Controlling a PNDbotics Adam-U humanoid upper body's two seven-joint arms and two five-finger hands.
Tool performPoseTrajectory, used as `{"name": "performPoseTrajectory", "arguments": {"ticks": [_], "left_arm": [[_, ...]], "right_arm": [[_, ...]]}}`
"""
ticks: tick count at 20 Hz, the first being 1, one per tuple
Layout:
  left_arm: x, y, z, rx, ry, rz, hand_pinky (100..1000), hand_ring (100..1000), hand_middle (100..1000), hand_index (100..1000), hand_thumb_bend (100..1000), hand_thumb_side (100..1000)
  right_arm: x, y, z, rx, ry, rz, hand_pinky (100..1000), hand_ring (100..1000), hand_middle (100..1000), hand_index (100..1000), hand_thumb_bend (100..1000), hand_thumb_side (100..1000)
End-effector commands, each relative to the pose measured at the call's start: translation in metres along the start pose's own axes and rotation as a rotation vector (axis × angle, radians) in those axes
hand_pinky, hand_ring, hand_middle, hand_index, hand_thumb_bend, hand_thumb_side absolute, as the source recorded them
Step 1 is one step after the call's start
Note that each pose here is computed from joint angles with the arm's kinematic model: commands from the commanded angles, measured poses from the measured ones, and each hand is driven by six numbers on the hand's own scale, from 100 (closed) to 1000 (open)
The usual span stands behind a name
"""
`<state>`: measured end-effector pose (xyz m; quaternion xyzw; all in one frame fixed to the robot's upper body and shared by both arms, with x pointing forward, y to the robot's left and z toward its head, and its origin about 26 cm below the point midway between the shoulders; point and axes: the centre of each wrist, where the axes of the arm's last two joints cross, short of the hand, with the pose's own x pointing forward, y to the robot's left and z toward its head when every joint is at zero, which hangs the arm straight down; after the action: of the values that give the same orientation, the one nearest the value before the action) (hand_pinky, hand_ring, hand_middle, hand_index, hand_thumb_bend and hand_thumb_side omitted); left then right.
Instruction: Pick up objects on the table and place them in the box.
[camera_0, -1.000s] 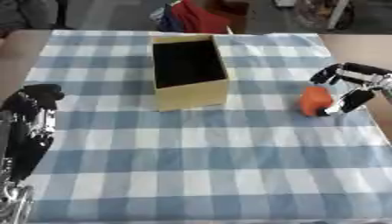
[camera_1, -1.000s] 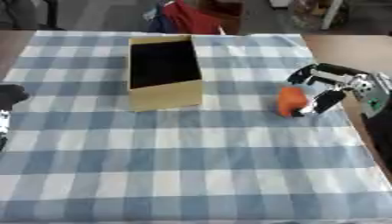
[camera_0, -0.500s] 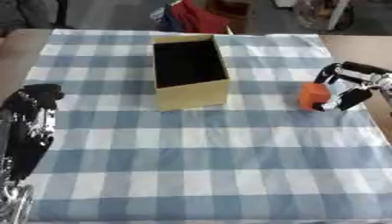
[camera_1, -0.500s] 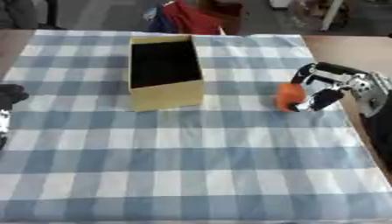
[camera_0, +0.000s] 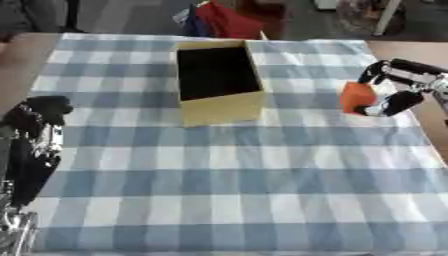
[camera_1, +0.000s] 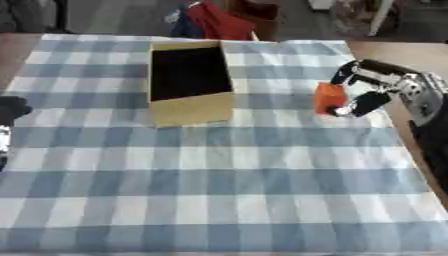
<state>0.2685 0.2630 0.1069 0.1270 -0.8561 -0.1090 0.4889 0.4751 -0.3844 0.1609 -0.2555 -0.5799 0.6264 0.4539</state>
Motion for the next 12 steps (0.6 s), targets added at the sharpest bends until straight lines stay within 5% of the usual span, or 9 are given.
{"name": "performPoseTrajectory", "arguments": {"ticks": [1, 6, 12], "left_arm": [[0.005, 0.001, -0.004, -0.016, -0.028, -0.003, 852, 716, 667, 726, 100, 603], [0.006, -0.001, -0.006, -0.031, -0.033, 0.004, 852, 716, 666, 726, 100, 604], [0.009, -0.007, -0.009, -0.066, -0.051, 0.027, 853, 716, 666, 725, 100, 605]], "right_arm": [[0.016, -0.040, -0.008, -0.070, -0.019, 0.091, 773, 813, 728, 630, 315, 385], [0.044, -0.071, -0.030, -0.122, -0.037, 0.171, 777, 818, 740, 632, 290, 408], [0.078, -0.079, -0.063, -0.138, -0.034, 0.214, 777, 820, 748, 636, 282, 419]]}}
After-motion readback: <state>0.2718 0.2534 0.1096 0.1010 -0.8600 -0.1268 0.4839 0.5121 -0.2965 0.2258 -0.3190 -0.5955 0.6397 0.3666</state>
